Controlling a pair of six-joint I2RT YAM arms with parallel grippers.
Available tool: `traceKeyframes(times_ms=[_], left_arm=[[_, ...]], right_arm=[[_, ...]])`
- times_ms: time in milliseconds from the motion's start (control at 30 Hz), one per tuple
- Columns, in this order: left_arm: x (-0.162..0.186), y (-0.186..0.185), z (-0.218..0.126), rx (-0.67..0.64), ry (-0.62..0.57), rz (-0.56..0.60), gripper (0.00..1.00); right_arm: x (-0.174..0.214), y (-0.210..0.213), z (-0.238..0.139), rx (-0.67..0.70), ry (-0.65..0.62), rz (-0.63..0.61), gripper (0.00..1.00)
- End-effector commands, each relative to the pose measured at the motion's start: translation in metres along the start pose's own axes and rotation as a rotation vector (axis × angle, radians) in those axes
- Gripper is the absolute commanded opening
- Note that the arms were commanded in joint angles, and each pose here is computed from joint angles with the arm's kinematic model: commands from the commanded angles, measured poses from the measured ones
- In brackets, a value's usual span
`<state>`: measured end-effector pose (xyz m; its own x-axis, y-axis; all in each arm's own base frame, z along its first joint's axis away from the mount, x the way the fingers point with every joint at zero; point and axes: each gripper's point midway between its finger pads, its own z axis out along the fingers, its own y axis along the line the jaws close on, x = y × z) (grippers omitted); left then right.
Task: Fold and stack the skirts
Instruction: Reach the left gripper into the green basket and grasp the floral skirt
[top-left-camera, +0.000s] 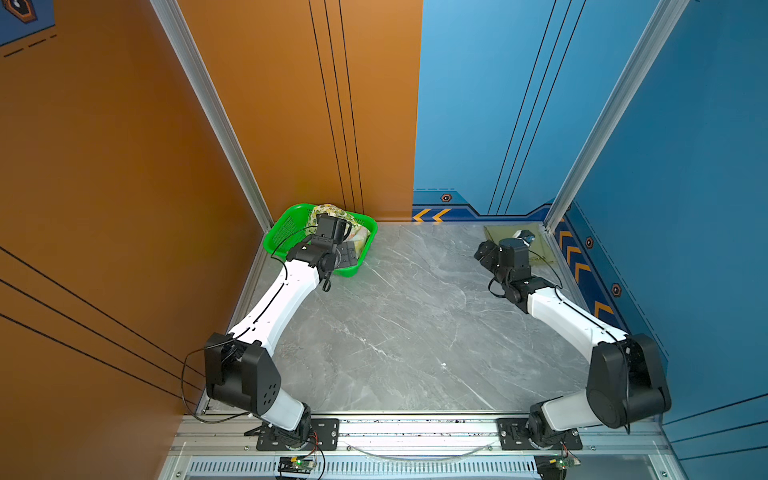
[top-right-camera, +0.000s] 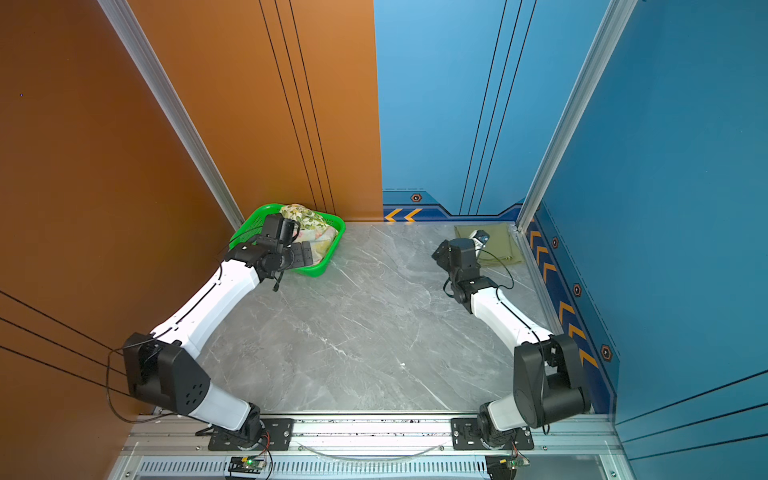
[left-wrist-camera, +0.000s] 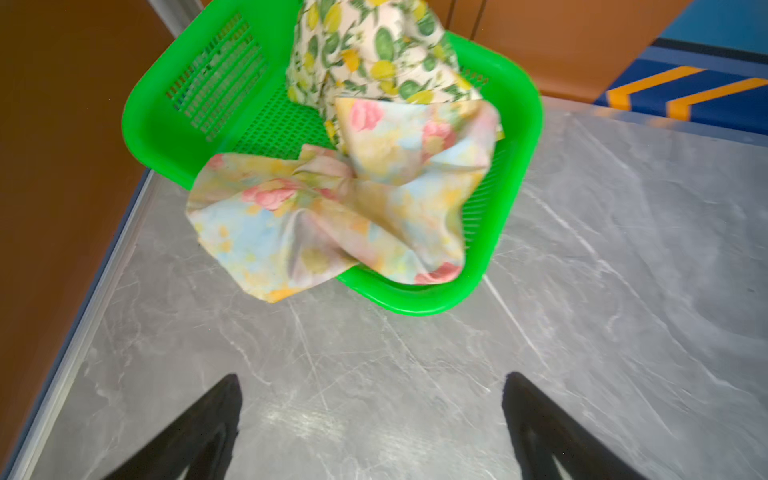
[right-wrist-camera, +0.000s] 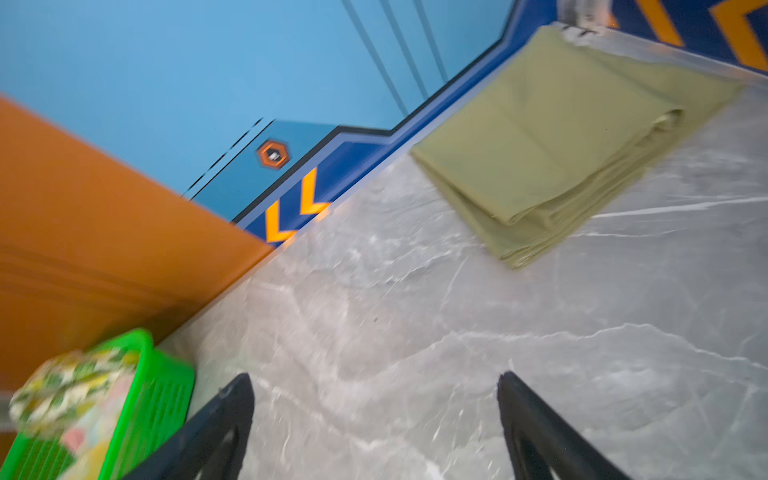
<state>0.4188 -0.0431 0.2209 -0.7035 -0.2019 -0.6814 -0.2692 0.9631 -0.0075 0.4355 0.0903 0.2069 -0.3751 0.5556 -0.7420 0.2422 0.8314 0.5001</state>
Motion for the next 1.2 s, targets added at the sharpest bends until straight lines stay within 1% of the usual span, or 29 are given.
traceKeyframes(times_ms=[0,100,200,267,400,500,600,633,700,733,767,867,967,1167], left_arm=[[0.003,0.027,0.021,-0.058,0.066,-0.049,0.99],[-0.002,0.039,0.042,-0.051,0.084,-0.115,0.99],[-0.007,0.043,0.062,-0.015,0.095,-0.177,0.99],[-0.009,0.045,0.072,0.013,0.105,-0.214,1.00],[-0.017,0.046,0.088,0.056,0.090,-0.260,0.94],[-0.023,0.043,0.099,0.086,0.088,-0.275,0.88],[-0.032,0.039,0.107,0.100,0.082,-0.272,0.59],[-0.035,0.036,0.108,0.112,0.078,-0.272,0.45],[-0.044,0.031,0.104,0.134,0.060,-0.274,0.23],[-0.050,0.029,0.100,0.146,0.043,-0.274,0.10],[-0.055,0.026,0.096,0.157,0.027,-0.273,0.01],[-0.076,0.020,0.076,0.196,-0.028,-0.275,0.00],[-0.102,0.013,0.045,0.240,-0.103,-0.271,0.00],[-0.150,0.000,-0.033,0.347,-0.289,-0.279,0.00]], right_arm=[[0.036,0.027,-0.018,-0.071,0.077,-0.186,0.91],[0.060,0.060,-0.026,-0.142,0.126,-0.249,0.91],[0.072,0.079,-0.028,-0.181,0.165,-0.285,0.91],[0.075,0.085,-0.030,-0.188,0.168,-0.306,0.91],[0.078,0.087,-0.030,-0.189,0.171,-0.325,0.91],[0.079,0.084,-0.029,-0.175,0.175,-0.333,0.91],[0.078,0.082,-0.029,-0.170,0.177,-0.333,0.90],[0.079,0.081,-0.029,-0.168,0.179,-0.336,0.91],[0.078,0.079,-0.029,-0.162,0.178,-0.336,0.90],[0.078,0.079,-0.029,-0.160,0.179,-0.337,0.90],[0.078,0.078,-0.028,-0.157,0.180,-0.337,0.90],[0.077,0.076,-0.027,-0.156,0.185,-0.331,0.90],[0.076,0.076,-0.028,-0.162,0.193,-0.325,0.90],[0.073,0.065,-0.029,-0.154,0.202,-0.292,0.90]])
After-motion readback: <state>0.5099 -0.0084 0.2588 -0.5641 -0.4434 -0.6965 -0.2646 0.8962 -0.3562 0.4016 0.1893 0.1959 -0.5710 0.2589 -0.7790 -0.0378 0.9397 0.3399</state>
